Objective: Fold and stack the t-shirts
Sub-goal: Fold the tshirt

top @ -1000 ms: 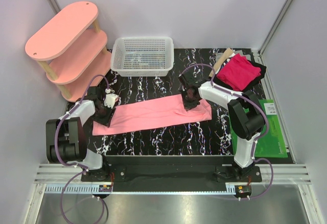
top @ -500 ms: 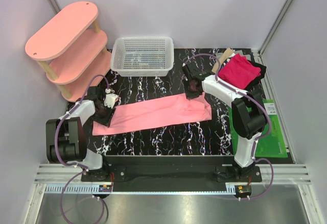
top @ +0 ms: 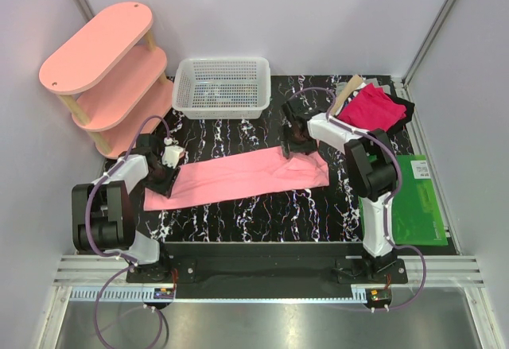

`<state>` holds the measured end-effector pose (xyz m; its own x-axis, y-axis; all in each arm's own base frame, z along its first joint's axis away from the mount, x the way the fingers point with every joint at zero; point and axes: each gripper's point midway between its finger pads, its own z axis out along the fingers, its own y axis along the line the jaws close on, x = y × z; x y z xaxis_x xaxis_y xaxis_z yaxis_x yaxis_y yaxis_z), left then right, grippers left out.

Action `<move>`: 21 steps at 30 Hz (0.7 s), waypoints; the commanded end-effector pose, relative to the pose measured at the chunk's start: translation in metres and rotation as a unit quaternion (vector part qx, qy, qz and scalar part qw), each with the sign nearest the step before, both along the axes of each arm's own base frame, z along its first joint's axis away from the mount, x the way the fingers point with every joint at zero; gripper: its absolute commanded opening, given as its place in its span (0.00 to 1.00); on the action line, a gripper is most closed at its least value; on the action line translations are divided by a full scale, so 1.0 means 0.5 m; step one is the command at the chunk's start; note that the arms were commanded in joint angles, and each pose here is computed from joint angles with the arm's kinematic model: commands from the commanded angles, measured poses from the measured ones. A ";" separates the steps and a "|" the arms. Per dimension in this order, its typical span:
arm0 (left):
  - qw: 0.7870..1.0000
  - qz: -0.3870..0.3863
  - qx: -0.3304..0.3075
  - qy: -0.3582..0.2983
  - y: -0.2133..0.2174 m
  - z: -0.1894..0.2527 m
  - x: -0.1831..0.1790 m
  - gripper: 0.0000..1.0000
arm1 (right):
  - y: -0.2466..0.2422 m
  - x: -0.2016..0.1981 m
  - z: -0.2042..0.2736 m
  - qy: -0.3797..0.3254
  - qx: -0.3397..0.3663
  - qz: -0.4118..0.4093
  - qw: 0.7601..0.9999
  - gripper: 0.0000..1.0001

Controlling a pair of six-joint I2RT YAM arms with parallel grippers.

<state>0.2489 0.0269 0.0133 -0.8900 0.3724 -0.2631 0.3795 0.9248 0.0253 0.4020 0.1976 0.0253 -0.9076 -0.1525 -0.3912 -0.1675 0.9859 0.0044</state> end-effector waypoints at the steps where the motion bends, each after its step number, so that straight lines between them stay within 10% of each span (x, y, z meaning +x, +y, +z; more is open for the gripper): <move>1: 0.998 -0.003 0.044 0.042 0.039 -0.037 -0.036 0.43 | -0.027 0.030 0.031 -0.028 -0.021 -0.033 0.999 0.78; 11: 0.998 -0.007 0.047 0.048 0.040 -0.043 -0.050 0.43 | -0.159 -0.010 0.207 -0.140 -0.092 -0.170 0.971 0.91; 21: 0.998 -0.005 0.049 0.043 0.041 -0.038 -0.048 0.43 | -0.045 -0.189 0.065 0.040 0.094 -0.146 0.984 0.84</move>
<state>0.2488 0.0279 0.0133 -0.8864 0.3810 -0.2628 0.3871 0.9215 0.0304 0.3361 0.1560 0.0917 -0.8816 0.1134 -0.4582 0.0839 0.9929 0.0844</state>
